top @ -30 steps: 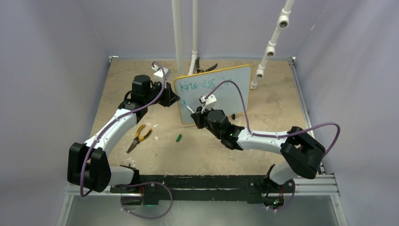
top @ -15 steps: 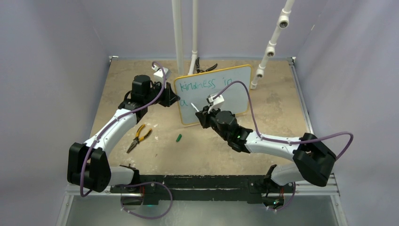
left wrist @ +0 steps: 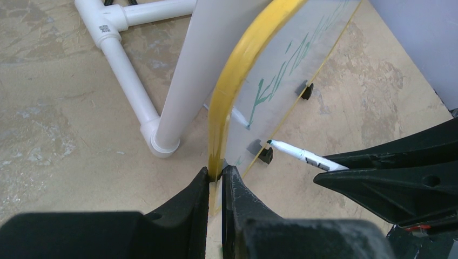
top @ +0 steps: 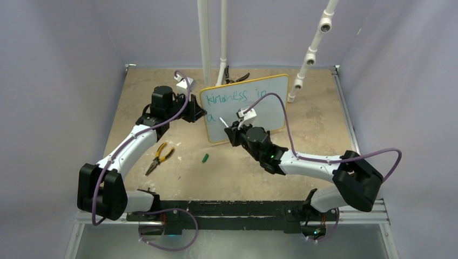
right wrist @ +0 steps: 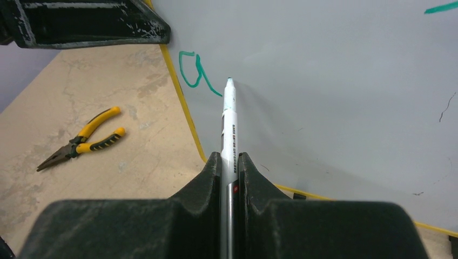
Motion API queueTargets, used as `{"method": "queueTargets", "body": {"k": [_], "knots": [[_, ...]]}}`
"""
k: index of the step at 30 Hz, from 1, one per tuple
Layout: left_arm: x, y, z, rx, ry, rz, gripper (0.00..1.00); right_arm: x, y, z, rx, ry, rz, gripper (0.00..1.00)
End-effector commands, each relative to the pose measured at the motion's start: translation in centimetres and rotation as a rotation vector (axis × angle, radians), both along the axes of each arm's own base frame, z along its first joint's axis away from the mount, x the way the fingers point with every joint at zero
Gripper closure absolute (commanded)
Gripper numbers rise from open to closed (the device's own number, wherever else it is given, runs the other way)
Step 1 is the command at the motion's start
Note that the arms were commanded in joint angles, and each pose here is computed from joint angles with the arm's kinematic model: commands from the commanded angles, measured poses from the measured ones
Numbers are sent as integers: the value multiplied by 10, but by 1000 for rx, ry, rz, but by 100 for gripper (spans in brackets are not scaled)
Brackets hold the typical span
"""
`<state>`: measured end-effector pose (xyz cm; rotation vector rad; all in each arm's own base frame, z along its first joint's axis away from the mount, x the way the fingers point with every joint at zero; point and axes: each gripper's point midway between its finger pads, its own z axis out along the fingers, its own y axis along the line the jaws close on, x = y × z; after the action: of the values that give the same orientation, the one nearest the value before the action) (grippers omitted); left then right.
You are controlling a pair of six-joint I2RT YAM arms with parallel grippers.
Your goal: Write a sentence on the whiteboard
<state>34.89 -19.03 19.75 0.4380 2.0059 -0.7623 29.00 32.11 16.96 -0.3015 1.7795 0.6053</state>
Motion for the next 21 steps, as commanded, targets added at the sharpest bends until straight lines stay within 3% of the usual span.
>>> {"method": "queueTargets", "body": {"k": [1,10,21], "knots": [[9,6,11,2,-43,50,100,12,10,38,67,-87,-9,100],[10,6,10,2,-40,50,100,25,13,30,36,-69,-61,100],[10,5,10,0,-38,47,100,21,26,8,-19,-42,10,100]]}}
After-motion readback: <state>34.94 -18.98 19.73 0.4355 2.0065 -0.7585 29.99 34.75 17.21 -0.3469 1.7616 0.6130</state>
